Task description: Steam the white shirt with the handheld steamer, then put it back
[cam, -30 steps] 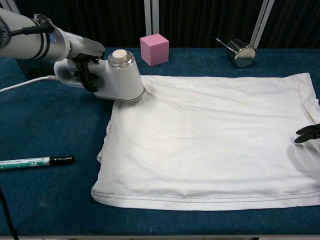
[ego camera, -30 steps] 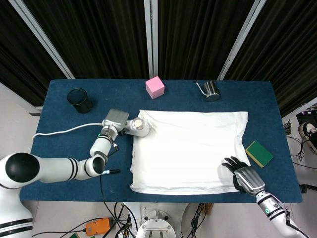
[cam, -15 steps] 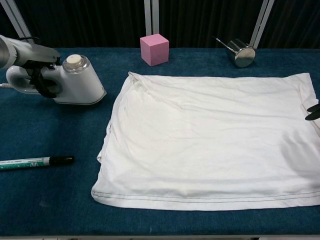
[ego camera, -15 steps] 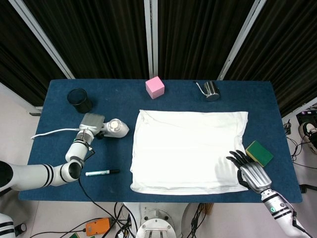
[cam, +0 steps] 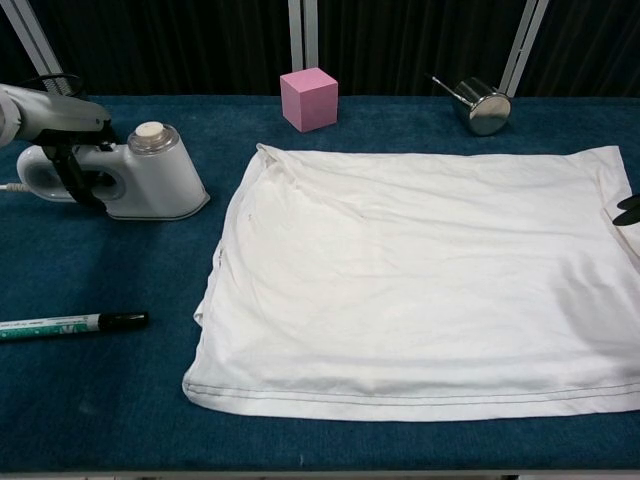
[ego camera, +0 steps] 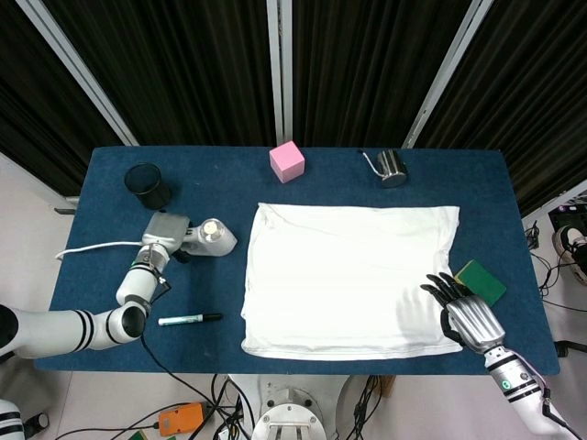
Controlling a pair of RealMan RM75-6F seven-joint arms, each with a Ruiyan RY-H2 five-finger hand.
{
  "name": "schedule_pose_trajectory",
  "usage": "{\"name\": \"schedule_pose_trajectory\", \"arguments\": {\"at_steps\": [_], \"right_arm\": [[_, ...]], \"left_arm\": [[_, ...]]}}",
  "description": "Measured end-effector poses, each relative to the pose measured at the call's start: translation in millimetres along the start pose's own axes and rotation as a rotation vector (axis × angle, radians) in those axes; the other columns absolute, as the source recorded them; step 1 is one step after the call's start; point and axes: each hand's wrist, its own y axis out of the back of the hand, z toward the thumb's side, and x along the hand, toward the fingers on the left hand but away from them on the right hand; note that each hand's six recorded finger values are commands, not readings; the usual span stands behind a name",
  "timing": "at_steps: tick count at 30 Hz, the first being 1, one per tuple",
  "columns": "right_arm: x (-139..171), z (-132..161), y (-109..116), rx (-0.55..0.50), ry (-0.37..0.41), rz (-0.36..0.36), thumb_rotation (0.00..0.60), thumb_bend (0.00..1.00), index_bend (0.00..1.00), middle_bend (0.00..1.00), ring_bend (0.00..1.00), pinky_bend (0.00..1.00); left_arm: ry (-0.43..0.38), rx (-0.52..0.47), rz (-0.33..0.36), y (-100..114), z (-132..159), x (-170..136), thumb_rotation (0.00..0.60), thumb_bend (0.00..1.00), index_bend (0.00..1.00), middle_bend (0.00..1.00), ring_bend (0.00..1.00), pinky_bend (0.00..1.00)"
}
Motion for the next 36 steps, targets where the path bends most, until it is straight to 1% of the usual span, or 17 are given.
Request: {"name": "schedule_pose_trajectory", "arguments": {"at_steps": [1, 4, 9, 13, 15, 17, 20, 23, 24, 25, 28, 29, 33, 36], "right_arm": [[0, 0, 0, 0.0, 0.001, -0.001, 0.6, 1.0, 0.21, 0.15, 0.12, 0.28], [0, 1, 1, 0.0, 0.003, -0.004, 0.6, 1.0, 0.21, 0.15, 0.12, 0.28], [2, -2, 4, -0.001, -0.005, -0.016, 0.6, 1.0, 0.21, 0.15, 0.12, 0.28], [4, -7, 14, 0.004, -0.017, -0.044, 0.6, 0.99, 0.21, 0.15, 0.12, 0.28], [5, -12, 24, 0.006, -0.03, -0.071, 0.6, 0.91, 0.2, 0.15, 0.12, 0.28], [6, -19, 36, 0.007, -0.05, -0.101, 0.6, 0.77, 0.18, 0.15, 0.12, 0.28], [10, -31, 55, 0.011, -0.088, -0.135, 0.6, 0.49, 0.09, 0.15, 0.1, 0.25], [15, -43, 74, 0.011, -0.136, -0.165, 0.6, 0.31, 0.03, 0.15, 0.06, 0.2], [17, -46, 79, 0.01, -0.152, -0.174, 0.6, 0.24, 0.01, 0.14, 0.04, 0.17], [20, -51, 86, 0.006, -0.172, -0.185, 0.6, 0.2, 0.0, 0.13, 0.02, 0.15], [28, -58, 95, -0.002, -0.209, -0.207, 0.6, 0.14, 0.0, 0.08, 0.0, 0.1], [30, -59, 96, 0.0, -0.216, -0.213, 0.6, 0.13, 0.0, 0.08, 0.0, 0.09], [42, -62, 99, 0.014, -0.241, -0.252, 0.6, 0.12, 0.0, 0.07, 0.0, 0.08], [55, -63, 100, 0.015, -0.262, -0.29, 0.6, 0.12, 0.0, 0.07, 0.0, 0.08]], "left_arm": [[-0.003, 0.002, 0.008, 0, 0, -1, 0.562, 0.01, 0.0, 0.0, 0.0, 0.03], [-0.011, 0.002, 0.028, 1, -1, -5, 0.553, 0.0, 0.0, 0.0, 0.0, 0.01], [-0.028, -0.007, 0.064, 5, -4, -12, 0.544, 0.0, 0.0, 0.0, 0.0, 0.01], [-0.03, -0.034, 0.116, 12, -15, -24, 0.545, 0.0, 0.0, 0.0, 0.0, 0.01], [-0.027, -0.054, 0.147, 16, -22, -32, 0.546, 0.0, 0.0, 0.0, 0.0, 0.01], [-0.022, -0.079, 0.192, 20, -35, -43, 0.545, 0.0, 0.0, 0.0, 0.0, 0.01], [-0.005, -0.12, 0.277, 24, -58, -64, 0.555, 0.0, 0.0, 0.01, 0.0, 0.01], [0.023, -0.166, 0.372, 21, -88, -90, 0.579, 0.0, 0.0, 0.02, 0.01, 0.01], [0.034, -0.18, 0.4, 18, -97, -99, 0.584, 0.0, 0.0, 0.02, 0.01, 0.01], [0.048, -0.198, 0.435, 14, -110, -111, 0.591, 0.0, 0.0, 0.02, 0.01, 0.0], [0.079, -0.236, 0.502, -3, -140, -142, 0.599, 0.0, 0.0, 0.02, 0.0, 0.0], [0.084, -0.245, 0.515, -9, -147, -151, 0.6, 0.0, 0.0, 0.02, 0.0, 0.0], [0.098, -0.268, 0.541, -37, -170, -186, 0.6, 0.0, 0.0, 0.02, 0.0, 0.0], [0.111, -0.281, 0.54, -56, -179, -207, 0.6, 0.0, 0.0, 0.02, 0.0, 0.0]]}}
